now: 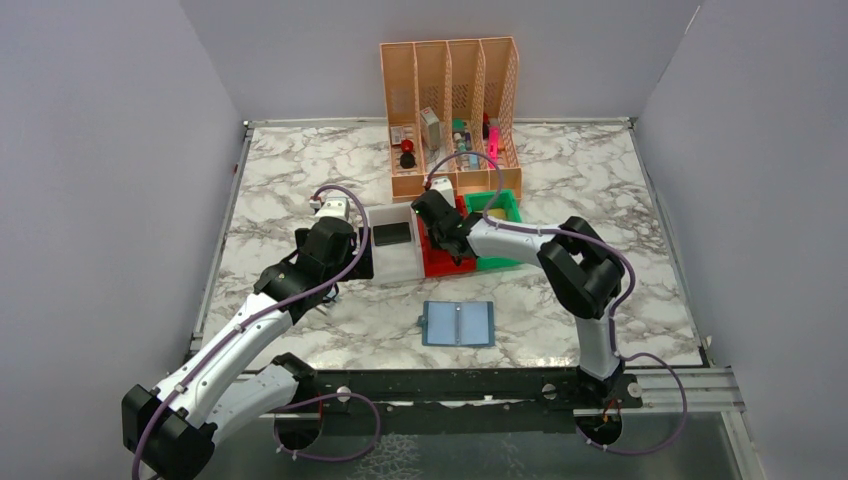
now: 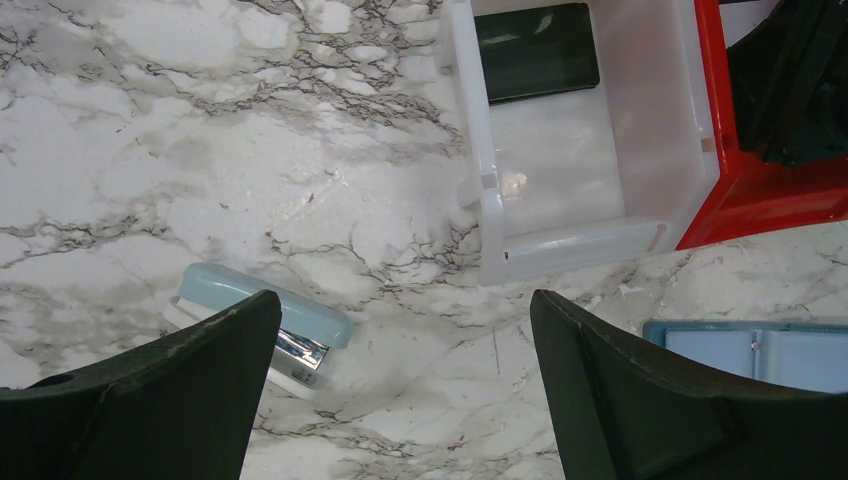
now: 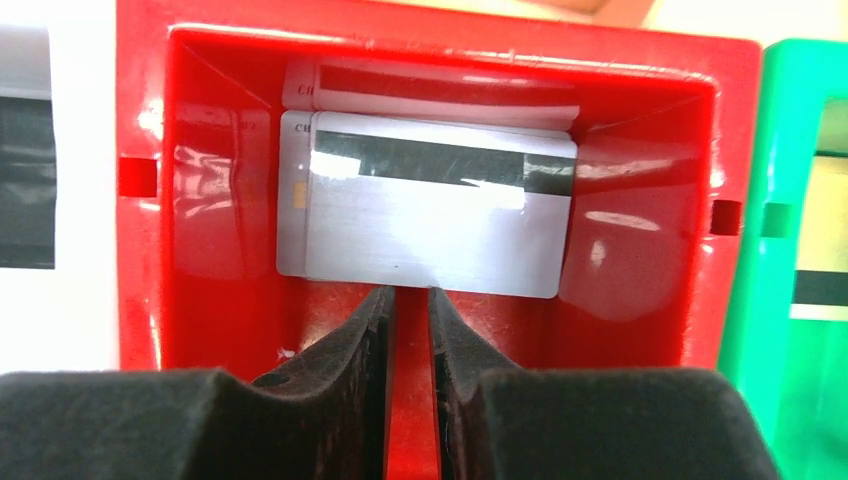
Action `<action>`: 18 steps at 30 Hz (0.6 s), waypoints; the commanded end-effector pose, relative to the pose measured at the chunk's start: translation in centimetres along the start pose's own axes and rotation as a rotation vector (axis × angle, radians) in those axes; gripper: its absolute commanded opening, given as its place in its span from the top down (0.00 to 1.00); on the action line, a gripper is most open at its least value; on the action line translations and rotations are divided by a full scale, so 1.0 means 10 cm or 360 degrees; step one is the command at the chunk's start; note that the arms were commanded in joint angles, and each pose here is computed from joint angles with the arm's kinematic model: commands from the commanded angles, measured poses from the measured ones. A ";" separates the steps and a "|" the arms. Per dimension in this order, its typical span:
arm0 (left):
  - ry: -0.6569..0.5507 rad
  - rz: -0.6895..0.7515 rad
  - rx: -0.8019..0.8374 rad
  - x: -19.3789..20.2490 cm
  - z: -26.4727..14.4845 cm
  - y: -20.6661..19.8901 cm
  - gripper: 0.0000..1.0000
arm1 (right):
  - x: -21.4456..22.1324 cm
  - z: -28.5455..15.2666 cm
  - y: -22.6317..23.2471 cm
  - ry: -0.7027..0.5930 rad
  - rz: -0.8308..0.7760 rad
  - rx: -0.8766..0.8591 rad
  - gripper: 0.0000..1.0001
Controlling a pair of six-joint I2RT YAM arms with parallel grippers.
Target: Take the credit cards out of the card holder
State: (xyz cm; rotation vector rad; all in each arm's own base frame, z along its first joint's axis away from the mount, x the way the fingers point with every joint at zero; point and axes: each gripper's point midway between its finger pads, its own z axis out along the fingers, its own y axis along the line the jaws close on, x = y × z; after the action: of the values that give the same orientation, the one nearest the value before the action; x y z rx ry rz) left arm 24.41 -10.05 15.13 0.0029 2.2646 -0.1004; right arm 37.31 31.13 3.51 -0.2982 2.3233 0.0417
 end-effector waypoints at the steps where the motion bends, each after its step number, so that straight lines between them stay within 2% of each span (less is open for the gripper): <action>1: -0.0010 0.0001 0.0035 -0.02 0.01 -0.03 0.01 | -0.15 0.11 -0.18 -0.0071 -0.0027 0.0139 0.76; 10: -0.0003 0.0004 0.0030 -0.01 0.01 -0.03 0.01 | -0.14 0.07 -0.06 -0.0037 -0.0015 -0.0010 0.77; 18: 0.0002 0.0007 0.0033 -0.01 0.02 -0.03 0.01 | -0.30 -0.34 0.04 -0.0104 0.0051 -0.0234 0.74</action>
State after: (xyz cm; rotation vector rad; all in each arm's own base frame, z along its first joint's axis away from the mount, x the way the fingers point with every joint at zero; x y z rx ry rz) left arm 24.41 -10.07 15.05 0.0053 2.2678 -0.0999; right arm 37.25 30.64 3.84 -0.3392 2.3315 0.0857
